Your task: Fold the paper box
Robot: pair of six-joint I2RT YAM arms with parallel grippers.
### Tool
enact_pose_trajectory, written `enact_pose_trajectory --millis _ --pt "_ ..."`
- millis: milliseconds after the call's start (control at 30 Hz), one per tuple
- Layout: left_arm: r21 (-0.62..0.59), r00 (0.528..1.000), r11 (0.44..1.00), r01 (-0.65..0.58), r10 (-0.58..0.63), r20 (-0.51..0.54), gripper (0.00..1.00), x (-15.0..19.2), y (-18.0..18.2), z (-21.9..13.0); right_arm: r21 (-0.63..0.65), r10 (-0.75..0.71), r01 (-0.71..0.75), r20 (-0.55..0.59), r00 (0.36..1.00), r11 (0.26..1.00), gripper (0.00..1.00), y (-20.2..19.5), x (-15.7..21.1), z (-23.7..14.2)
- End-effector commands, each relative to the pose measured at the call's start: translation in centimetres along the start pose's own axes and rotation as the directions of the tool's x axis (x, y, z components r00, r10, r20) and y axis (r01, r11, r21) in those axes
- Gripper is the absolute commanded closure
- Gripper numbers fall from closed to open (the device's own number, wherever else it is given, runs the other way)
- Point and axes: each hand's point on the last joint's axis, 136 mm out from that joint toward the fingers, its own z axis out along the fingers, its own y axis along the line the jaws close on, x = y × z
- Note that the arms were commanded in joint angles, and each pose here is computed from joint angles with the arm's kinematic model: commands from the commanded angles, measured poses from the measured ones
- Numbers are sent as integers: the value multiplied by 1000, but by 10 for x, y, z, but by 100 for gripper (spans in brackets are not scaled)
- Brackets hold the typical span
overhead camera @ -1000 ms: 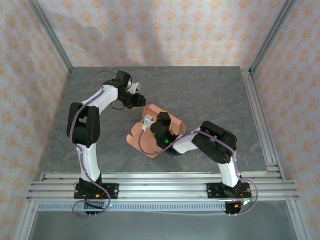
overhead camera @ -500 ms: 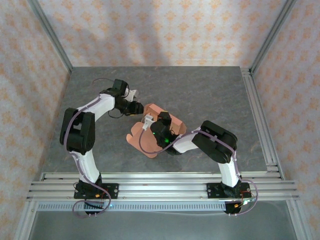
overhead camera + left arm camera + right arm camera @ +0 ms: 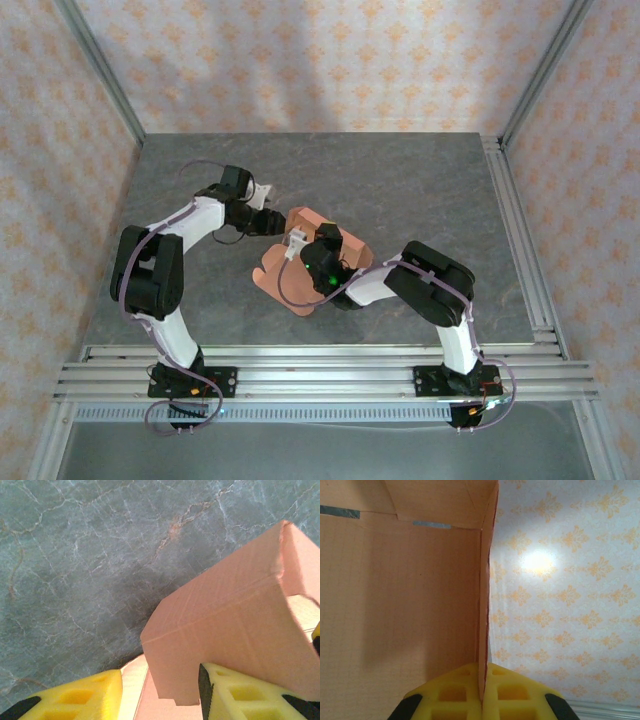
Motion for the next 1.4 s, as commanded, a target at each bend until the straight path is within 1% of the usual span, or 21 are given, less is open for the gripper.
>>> enact_pose_trajectory --millis 0,200,400,633,933,1200,1367 --pt "26 998 999 -45 44 42 55 -8 -6 -8 5 7 -7 7 1000 1000 100 -12 -6 -1" --pt "42 999 999 -33 32 33 55 -12 -7 -3 -11 9 -9 24 1000 1000 100 -11 -10 -3" --pt "48 999 998 -30 29 28 55 -15 -6 1 -40 46 -44 34 998 998 100 -15 -12 -5" --pt "53 1000 998 -23 24 -14 54 -9 -6 13 -85 78 -74 49 996 994 100 -13 -16 -7" --pt "52 999 998 -24 25 -20 54 -9 -7 17 -187 171 -155 73 983 970 100 -15 -21 -17" --pt "56 999 998 -39 40 -10 54 -11 -9 19 -270 226 -195 90 970 943 100 -10 -25 -24" --pt "69 999 996 -51 52 -10 55 -9 -12 18 -313 272 -237 74 959 920 100 -12 -26 -24"
